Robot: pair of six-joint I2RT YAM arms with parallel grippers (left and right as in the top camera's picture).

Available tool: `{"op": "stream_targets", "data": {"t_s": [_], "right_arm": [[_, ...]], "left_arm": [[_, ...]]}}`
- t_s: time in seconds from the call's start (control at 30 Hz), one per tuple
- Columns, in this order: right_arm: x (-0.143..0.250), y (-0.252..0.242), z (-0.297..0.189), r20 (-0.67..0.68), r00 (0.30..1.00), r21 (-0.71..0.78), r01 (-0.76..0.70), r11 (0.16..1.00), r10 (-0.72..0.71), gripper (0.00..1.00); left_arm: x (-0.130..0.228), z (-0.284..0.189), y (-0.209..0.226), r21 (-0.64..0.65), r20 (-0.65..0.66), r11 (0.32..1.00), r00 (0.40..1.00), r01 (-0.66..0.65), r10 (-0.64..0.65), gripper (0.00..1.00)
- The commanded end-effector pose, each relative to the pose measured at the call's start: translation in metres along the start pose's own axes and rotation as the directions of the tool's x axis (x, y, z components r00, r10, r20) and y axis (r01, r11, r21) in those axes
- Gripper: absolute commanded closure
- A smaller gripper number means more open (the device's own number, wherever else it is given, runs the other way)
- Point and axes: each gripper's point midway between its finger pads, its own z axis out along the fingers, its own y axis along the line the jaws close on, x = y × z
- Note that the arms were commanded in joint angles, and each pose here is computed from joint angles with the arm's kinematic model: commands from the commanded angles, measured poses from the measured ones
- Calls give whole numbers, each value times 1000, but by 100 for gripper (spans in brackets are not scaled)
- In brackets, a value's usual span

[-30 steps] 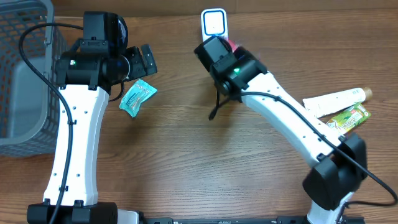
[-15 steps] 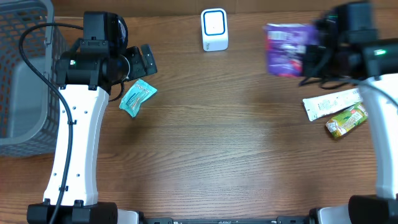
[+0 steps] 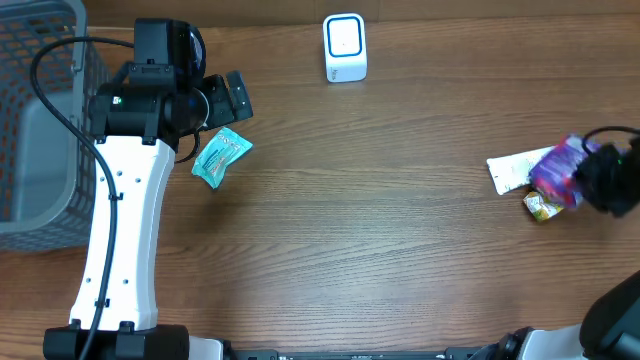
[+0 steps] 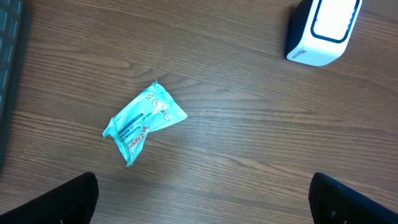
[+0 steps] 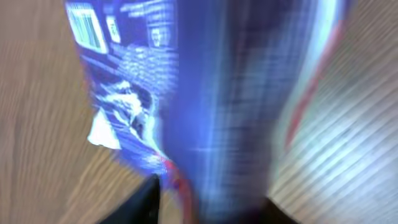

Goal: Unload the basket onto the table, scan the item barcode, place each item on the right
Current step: 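Carry the pack to the right side and drop it by the tube, then move the right gripper to the mint-green wipes pack and grasp it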

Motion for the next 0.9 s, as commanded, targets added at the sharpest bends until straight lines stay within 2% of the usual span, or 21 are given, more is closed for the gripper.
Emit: {"op": "stream_targets", "data": {"t_s": [0.0,0.07,0.17,0.27,0.33,0.4,0.53,0.73,0.8,0.87], "right_arm": [[-1,25,-15,-2,998,-141,67,988,-68,50],[-1,38,-27,1,994,-191,109,976,-111,37],[0,55,-52,21,986,-204,165,965,-164,25],[7,80,-76,38,975,-228,222,948,-220,17],[22,108,-88,36,959,-305,278,911,-281,10],[36,132,-91,40,938,-354,336,873,-345,0],[63,173,-88,61,888,-420,437,795,-455,0],[123,246,-81,130,779,-520,581,627,-614,0],[144,268,-74,158,739,-537,621,571,-655,0],[163,288,-62,152,733,-550,621,559,-664,0]], "left_arm": [[-2,0,-2,5,3,1000,1000,-20,20,0],[-2,0,-2,5,3,1000,1000,-20,20,0],[-2,0,-1,5,3,1000,1000,-20,20,0],[-2,0,-1,5,3,1000,1000,-20,20,1],[-2,0,-1,5,3,1000,1000,-20,20,0],[-2,0,-2,5,3,1000,1000,-20,20,0],[-2,0,-1,5,3,1000,1000,-20,20,0],[-2,0,-1,5,4,1000,1000,-20,20,0],[-18,-1,-3,2,71,1000,997,-19,19,0],[-28,-2,-9,31,111,999,994,-22,19,0]]}}
